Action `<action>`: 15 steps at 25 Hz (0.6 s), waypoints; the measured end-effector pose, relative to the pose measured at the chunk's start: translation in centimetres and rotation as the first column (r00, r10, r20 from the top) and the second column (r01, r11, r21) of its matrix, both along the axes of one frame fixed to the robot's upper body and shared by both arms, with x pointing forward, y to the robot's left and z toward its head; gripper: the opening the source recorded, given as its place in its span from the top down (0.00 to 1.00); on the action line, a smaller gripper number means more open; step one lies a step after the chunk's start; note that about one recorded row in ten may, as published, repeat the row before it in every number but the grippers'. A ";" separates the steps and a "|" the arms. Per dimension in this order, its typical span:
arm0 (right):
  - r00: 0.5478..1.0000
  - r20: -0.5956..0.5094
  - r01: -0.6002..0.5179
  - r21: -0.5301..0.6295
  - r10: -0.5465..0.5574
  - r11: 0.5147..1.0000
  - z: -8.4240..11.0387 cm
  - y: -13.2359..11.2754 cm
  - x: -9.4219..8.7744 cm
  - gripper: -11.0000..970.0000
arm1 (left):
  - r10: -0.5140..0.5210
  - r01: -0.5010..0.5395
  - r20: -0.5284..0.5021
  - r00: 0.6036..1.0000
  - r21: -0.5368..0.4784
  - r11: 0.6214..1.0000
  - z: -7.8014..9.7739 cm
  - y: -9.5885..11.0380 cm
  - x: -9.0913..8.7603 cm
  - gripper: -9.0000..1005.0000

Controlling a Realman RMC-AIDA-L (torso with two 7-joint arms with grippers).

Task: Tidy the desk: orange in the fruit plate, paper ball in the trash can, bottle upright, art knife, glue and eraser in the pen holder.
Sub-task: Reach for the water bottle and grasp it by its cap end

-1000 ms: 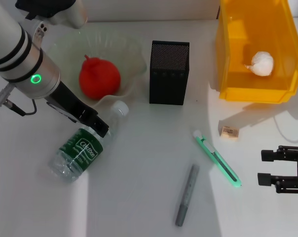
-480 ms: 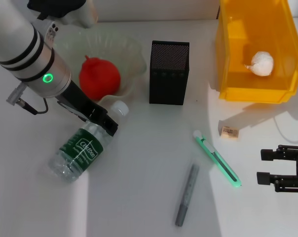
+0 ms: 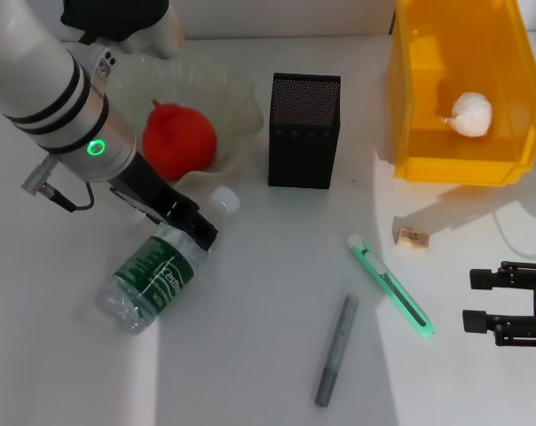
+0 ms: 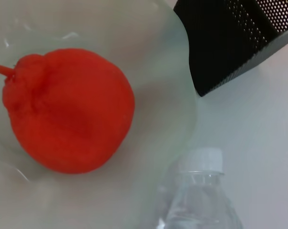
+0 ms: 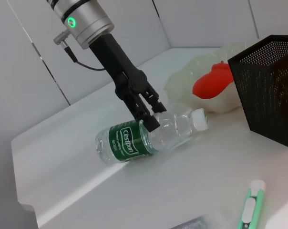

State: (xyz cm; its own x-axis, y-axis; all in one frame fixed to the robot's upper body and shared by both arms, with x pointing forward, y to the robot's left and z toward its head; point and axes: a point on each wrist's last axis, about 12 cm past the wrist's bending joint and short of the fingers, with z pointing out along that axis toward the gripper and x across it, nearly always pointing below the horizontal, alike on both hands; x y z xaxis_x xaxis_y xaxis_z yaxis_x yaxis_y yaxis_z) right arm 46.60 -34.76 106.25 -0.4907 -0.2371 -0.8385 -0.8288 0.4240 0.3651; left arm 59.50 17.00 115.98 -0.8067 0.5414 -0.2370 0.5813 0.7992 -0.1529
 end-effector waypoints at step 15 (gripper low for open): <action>1.000 -0.003 0.002 -0.001 -0.002 1.000 0.0 -0.1 0.0 0.26 | -0.017 0.018 -0.045 0.999 0.028 0.999 -0.7 0.3 -0.9 0.16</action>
